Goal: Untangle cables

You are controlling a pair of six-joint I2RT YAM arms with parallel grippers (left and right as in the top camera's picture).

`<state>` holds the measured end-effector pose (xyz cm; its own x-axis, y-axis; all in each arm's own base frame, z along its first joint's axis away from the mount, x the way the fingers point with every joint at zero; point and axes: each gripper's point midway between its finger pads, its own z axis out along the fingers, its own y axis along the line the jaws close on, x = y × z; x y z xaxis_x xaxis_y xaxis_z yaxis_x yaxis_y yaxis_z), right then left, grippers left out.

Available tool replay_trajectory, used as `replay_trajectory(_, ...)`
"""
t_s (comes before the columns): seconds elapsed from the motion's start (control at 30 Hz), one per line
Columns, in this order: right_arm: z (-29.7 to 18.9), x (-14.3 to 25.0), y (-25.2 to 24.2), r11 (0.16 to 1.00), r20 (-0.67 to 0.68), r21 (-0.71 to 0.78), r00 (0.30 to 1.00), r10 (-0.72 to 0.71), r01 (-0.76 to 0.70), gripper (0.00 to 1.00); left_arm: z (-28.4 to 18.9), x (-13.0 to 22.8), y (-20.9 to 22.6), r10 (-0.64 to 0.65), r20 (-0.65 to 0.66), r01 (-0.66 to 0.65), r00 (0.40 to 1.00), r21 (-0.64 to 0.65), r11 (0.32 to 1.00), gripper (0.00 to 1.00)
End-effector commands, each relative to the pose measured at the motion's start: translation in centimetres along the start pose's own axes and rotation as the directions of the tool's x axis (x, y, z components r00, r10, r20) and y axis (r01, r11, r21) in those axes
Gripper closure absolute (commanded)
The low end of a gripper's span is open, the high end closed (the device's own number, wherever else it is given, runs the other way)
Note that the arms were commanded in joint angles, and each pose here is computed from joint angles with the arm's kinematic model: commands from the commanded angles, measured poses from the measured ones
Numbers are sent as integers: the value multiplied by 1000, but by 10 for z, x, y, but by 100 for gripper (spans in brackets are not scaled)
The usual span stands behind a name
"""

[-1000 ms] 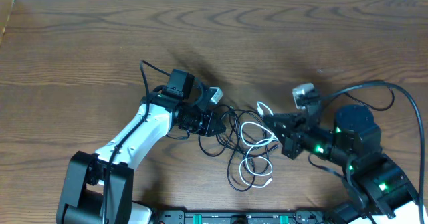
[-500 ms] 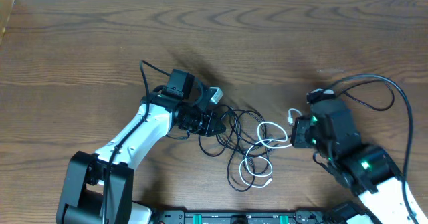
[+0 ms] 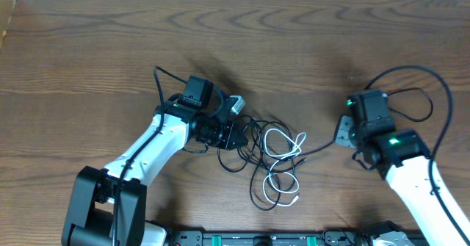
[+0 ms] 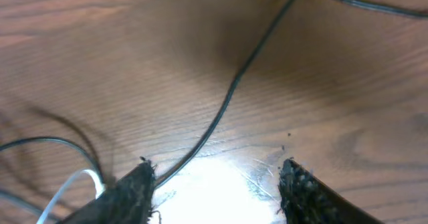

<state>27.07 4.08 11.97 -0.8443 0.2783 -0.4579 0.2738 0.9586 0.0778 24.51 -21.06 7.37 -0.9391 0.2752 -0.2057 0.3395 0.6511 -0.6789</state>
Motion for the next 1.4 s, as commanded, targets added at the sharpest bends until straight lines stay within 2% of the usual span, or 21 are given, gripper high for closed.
replay_trajectory(0.0,-27,-14,38,971,9,-204,993,-122,121,40,2,3,-1,-6,-9,6,1000,8,1000,92)
replay_trajectory(0.03,-33,-10,51,948,-2,-275,986,-168,161,41,2,3,-1,-6,-9,6,1000,8,1000,92)
replay_trajectory(0.07,-47,5,78,880,-36,-431,970,-239,201,42,2,3,-1,-6,-9,6,1000,8,1000,92)
replay_trajectory(0.13,-61,25,100,793,-65,-565,946,-317,227,42,2,3,-1,-6,-9,6,1000,9,1000,92)
replay_trajectory(0.2,-68,41,109,751,-91,-618,928,-363,233,43,2,3,-1,-11,-9,11,1000,8,1000,92)
replay_trajectory(0.43,-81,92,127,681,-138,-663,844,-519,311,44,2,3,-1,-14,-9,14,1000,9,1000,92)
replay_trajectory(0.87,-62,148,136,624,-143,-552,674,-725,554,44,2,3,-1,-33,-10,33,999,9,999,92)
replay_trajectory(1.1,-29,181,135,597,-245,-481,555,-795,643,51,2,3,-1,-41,-10,41,999,8,999,92)
replay_trajectory(1.37,10,198,120,626,-385,-375,499,-776,684,53,2,3,-1,-40,-10,41,999,8,999,93)
